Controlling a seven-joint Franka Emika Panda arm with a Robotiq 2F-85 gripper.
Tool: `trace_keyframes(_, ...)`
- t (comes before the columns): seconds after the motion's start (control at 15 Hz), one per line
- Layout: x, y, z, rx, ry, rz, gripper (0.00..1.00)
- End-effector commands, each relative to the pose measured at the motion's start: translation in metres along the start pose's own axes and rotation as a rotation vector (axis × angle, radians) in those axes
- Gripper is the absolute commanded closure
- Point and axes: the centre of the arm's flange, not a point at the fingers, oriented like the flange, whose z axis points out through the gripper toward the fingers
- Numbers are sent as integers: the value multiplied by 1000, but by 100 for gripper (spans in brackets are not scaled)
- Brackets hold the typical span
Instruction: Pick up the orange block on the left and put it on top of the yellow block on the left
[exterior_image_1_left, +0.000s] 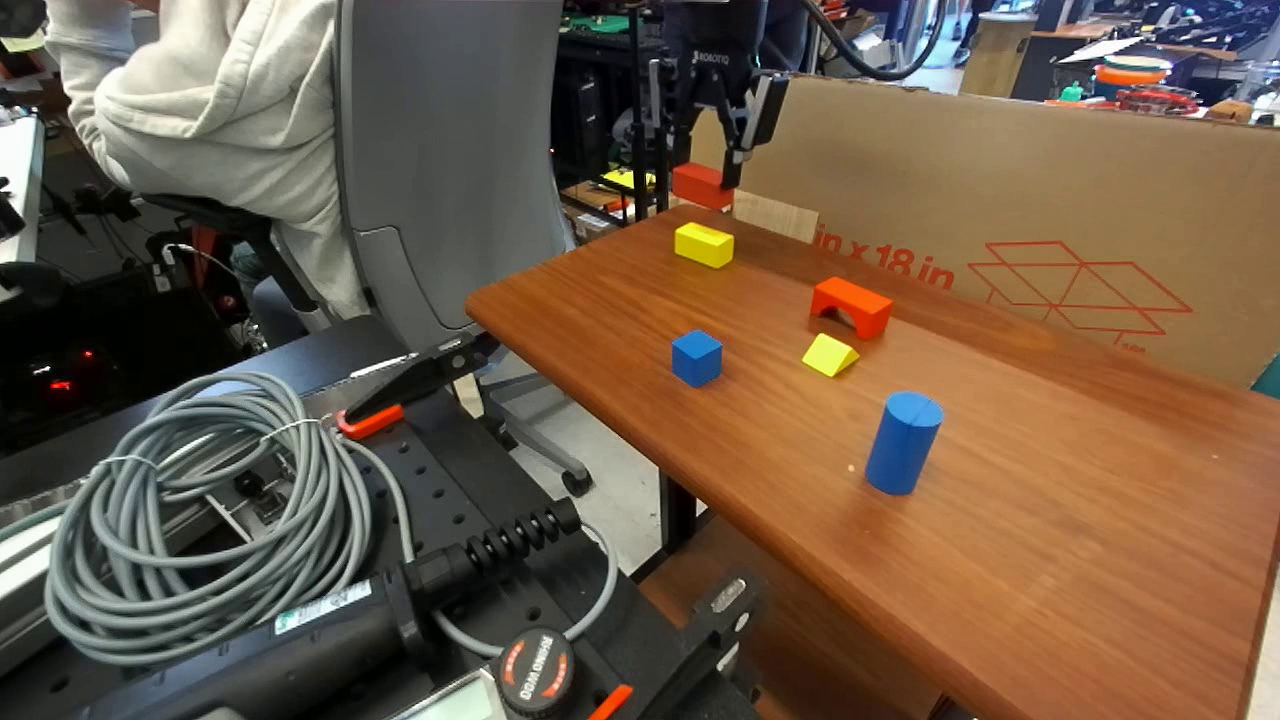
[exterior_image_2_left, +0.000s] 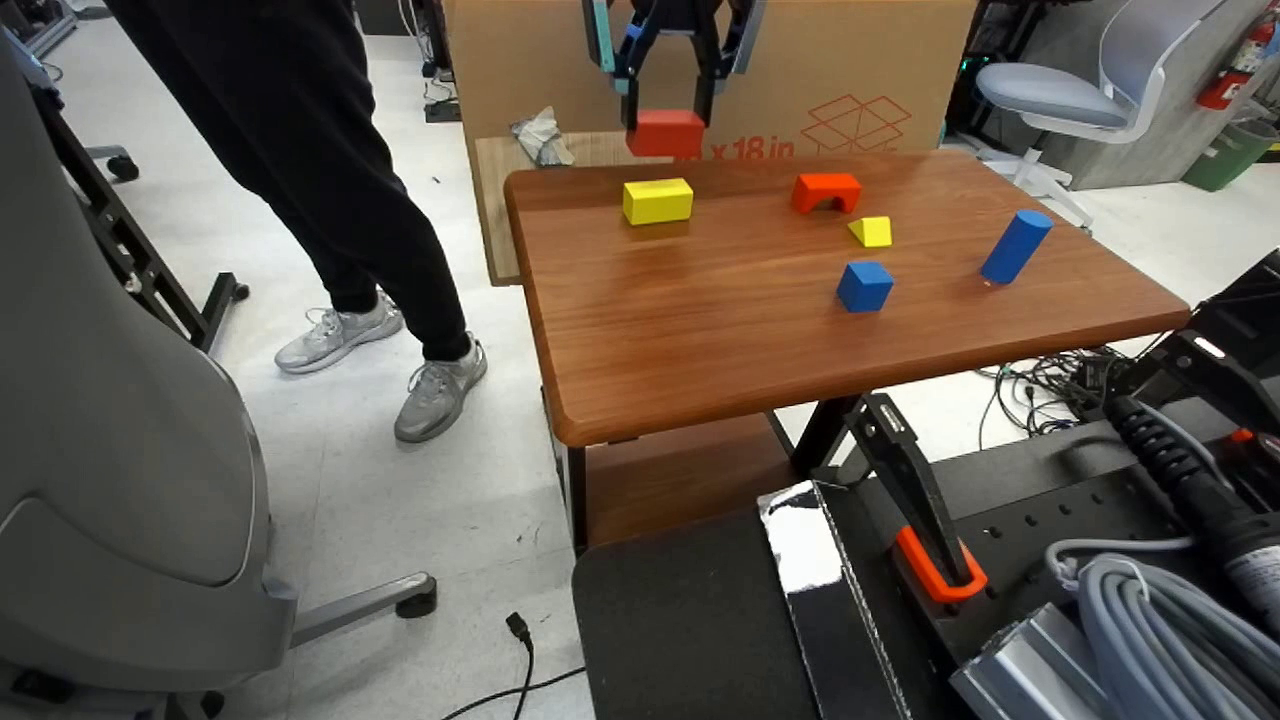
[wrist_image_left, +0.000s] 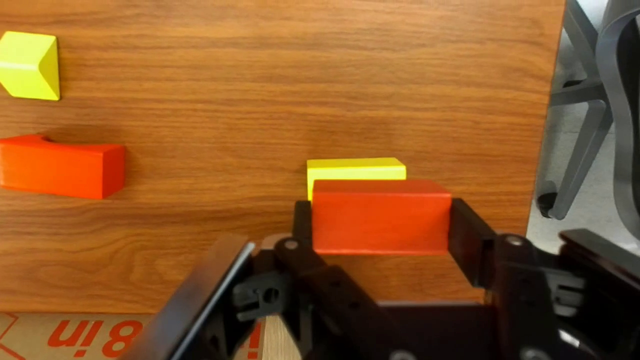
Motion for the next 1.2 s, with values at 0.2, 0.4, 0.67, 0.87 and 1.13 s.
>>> trace_keyframes(0.2,9,-3,11,-65,-5,-28,59)
trace_keyframes(0.4,11,-4,13,-76,-4,-38,59)
trace_keyframes(0.67,14,-7,16,-82,-4,-48,59)
trace_keyframes(0.87,16,-11,19,-84,-8,-51,59)
trace_keyframes(1.13,21,-11,26,-88,-13,-46,59)
